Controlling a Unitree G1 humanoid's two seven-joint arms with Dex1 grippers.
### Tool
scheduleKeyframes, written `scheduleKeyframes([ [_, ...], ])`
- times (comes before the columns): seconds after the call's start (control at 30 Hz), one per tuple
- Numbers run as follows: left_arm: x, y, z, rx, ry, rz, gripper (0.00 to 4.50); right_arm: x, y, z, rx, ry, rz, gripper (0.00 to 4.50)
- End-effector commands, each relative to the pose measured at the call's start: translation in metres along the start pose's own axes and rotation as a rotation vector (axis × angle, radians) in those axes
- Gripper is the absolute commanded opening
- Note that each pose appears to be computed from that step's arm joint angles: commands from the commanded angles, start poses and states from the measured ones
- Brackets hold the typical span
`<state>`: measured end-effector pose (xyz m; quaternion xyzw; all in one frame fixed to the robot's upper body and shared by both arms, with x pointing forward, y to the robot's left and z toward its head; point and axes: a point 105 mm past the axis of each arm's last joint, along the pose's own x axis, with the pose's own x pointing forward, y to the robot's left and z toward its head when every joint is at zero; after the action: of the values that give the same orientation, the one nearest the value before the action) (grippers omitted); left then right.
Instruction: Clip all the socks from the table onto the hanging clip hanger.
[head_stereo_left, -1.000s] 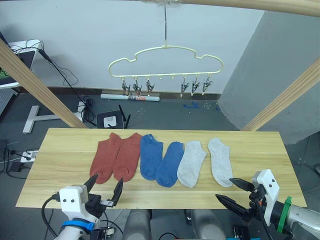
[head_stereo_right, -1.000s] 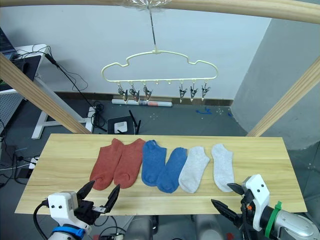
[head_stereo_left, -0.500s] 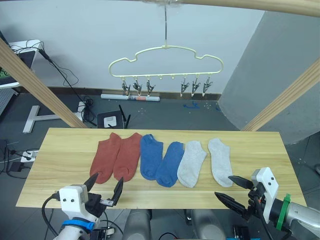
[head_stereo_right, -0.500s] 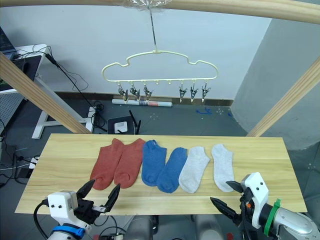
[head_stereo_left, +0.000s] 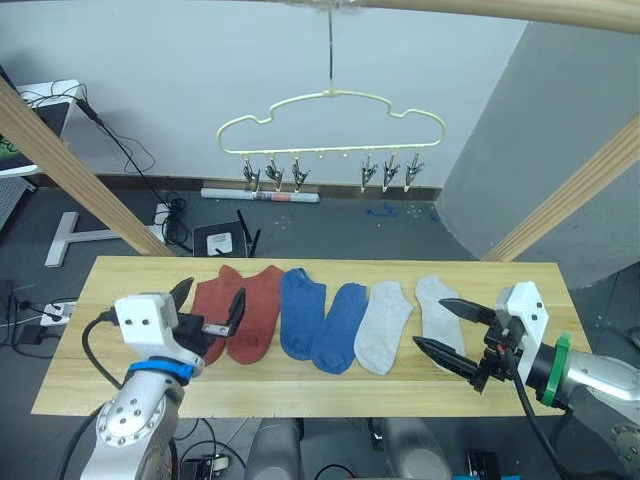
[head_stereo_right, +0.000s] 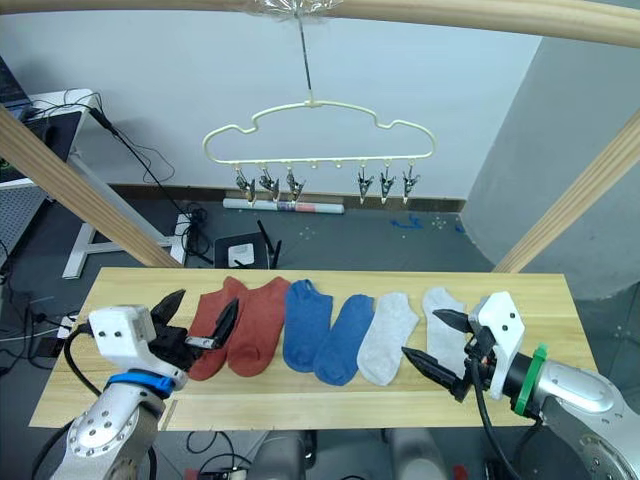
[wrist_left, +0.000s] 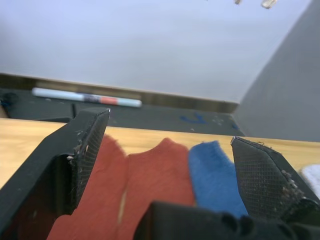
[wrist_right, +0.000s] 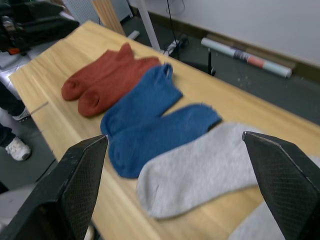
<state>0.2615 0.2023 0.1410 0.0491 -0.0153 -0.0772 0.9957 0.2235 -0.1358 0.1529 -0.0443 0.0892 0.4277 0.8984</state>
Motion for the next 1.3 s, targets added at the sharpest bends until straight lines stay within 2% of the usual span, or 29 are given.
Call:
scheduleKeyframes([
  [0.03, 0.005, 0.0, 0.02, -0.034, -0.069, 0.029, 4.48, 0.004, 0.005, 0.014, -0.029, -0.037, 0.031, 4.5],
  [0.4, 0.037, -0.009, 0.028, -0.037, -0.089, 0.0, 4.48, 0.024, 0.005, 0.052, -0.13, -0.114, 0.111, 4.5],
  [0.6, 0.049, -0.004, 0.036, -0.042, -0.12, 0.008, 4.48, 0.031, 0.003, 0.067, -0.158, -0.147, 0.136, 4.5],
  [0.63, 0.051, -0.004, 0.036, -0.038, -0.119, 0.006, 4.09, 0.032, 0.003, 0.069, -0.161, -0.151, 0.141, 4.5],
  [0.7, 0.054, -0.002, 0.034, -0.025, -0.117, 0.016, 3.68, 0.034, 0.002, 0.071, -0.176, -0.15, 0.149, 4.5],
  [0.83, 0.064, -0.003, 0.038, -0.026, -0.134, 0.021, 2.44, 0.037, 0.003, 0.075, -0.185, -0.16, 0.158, 4.5],
  [1.23, 0.091, -0.008, 0.062, -0.016, -0.214, 0.002, 2.44, 0.041, 0.01, 0.091, -0.229, -0.191, 0.188, 4.5],
  [1.3, 0.092, -0.008, 0.065, -0.011, -0.229, 0.001, 2.1, 0.041, 0.01, 0.093, -0.233, -0.195, 0.189, 4.5],
])
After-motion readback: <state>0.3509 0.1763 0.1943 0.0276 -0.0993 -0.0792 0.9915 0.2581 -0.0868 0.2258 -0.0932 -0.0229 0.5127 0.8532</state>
